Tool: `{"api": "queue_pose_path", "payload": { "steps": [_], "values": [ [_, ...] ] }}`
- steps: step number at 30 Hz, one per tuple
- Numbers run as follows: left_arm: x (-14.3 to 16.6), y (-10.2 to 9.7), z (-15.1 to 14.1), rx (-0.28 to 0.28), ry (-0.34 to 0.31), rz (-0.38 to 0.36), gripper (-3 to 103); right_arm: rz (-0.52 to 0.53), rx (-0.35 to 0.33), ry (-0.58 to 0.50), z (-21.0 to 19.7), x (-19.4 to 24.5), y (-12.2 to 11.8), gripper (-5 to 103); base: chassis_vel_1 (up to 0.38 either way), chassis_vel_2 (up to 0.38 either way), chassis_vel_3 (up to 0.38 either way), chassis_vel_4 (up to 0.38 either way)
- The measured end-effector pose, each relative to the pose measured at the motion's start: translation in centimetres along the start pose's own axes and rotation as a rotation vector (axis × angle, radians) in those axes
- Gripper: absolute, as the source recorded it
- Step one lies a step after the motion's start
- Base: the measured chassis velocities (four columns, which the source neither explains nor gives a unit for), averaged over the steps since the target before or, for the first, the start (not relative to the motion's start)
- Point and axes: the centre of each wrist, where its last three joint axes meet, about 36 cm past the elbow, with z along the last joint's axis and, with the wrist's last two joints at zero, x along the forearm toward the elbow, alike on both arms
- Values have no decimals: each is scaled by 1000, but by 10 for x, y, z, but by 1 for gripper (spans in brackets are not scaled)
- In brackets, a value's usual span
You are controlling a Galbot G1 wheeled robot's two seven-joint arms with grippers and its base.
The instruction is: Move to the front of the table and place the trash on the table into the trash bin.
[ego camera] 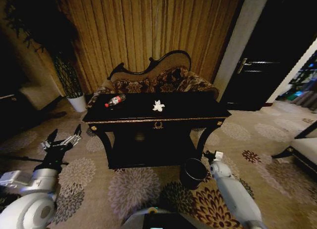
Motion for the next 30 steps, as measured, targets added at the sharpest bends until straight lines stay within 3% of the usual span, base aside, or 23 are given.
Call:
{"api": "queue_pose_path", "payload": {
  "steps": [7,18,21,24,25,26,30],
  "values": [
    [1,2,1,-2,2,-3,100,28,9,60,29,-20,10,0,0,0,0,0],
    [1,5,2,-5,-1,-10,100,23,48,53,30,-20,10,-2,0,0,0,0],
    [0,5,3,1,-3,-12,100,18,70,49,32,-17,7,12,0,0,0,0],
    [0,6,4,1,-1,-13,100,18,75,50,33,-16,6,18,0,0,0,0],
    [0,6,4,2,0,-14,100,20,75,51,34,-15,4,28,0,0,0,0],
    [0,6,4,2,0,-14,100,20,75,51,34,-15,4,28,0,0,0,0],
    [0,7,5,2,-3,-13,100,24,74,52,36,-14,2,44,0,0,0,0]
  ]
}}
